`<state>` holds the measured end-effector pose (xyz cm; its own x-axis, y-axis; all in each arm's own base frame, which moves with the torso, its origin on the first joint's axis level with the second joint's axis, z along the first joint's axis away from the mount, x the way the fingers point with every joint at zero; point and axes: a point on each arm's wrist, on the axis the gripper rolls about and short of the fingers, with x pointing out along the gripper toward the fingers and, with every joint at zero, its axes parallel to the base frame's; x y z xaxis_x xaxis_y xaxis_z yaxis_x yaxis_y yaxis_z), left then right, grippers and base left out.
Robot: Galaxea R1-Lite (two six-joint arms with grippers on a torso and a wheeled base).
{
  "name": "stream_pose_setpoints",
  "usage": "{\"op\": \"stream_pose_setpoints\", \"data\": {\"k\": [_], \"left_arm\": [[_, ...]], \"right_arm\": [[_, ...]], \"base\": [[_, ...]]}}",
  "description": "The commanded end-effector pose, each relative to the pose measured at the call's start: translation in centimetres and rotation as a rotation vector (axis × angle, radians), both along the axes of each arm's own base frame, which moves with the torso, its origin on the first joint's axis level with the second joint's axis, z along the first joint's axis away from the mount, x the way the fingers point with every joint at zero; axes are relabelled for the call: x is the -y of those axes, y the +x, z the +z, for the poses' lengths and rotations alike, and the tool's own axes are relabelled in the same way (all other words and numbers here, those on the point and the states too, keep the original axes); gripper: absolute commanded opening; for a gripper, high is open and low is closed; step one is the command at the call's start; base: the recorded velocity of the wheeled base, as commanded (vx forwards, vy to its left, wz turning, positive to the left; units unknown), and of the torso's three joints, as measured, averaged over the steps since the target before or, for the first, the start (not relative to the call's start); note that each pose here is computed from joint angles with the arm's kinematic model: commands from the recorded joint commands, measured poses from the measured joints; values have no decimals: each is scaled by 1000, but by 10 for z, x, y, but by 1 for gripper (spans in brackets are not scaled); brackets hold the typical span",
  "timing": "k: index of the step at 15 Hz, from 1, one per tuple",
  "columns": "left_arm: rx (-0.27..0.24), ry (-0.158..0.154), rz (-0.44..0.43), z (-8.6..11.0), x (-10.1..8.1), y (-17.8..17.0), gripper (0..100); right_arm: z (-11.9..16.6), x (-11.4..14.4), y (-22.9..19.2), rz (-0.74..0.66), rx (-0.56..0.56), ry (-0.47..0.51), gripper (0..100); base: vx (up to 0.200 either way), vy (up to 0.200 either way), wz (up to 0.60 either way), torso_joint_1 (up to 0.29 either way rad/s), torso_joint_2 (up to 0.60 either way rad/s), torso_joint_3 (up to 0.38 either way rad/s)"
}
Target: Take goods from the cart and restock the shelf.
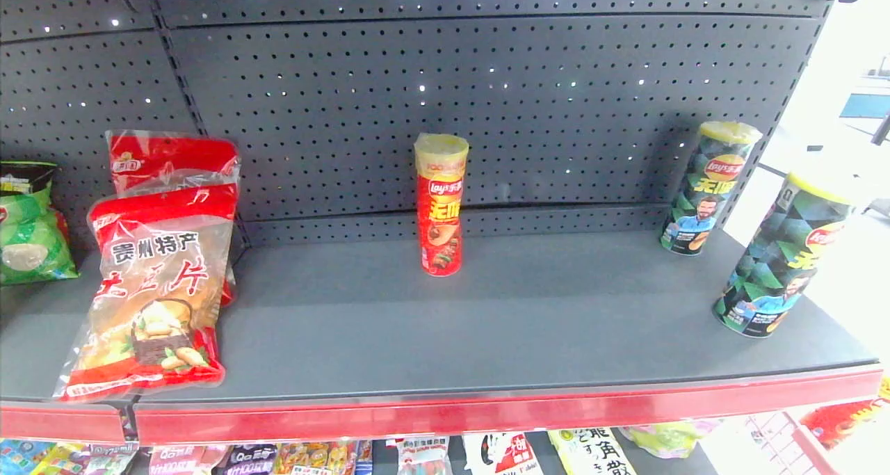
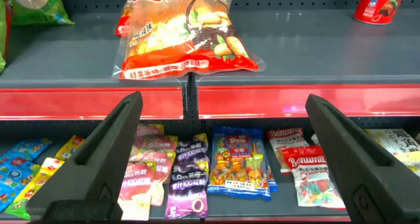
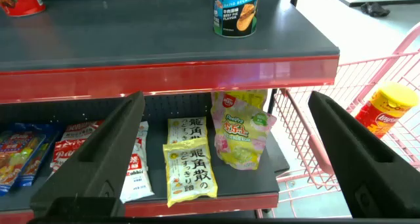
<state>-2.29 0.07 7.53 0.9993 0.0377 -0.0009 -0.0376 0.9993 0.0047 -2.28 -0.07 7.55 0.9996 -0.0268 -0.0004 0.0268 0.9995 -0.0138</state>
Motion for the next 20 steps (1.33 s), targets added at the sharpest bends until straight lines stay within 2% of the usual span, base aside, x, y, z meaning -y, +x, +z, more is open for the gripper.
{"op": "stream_pose_setpoints", "data": {"k": [1,20], "left_arm": [[-1,0,1,0,0,0,100],[-1,0,1,0,0,0,100]], "right_arm": [[0,0,0,-1,2,2,100],[0,0,0,-1,0,2,100]], "base": [[0,0,0,0,0,0],[0,0,0,0,0,0]]}}
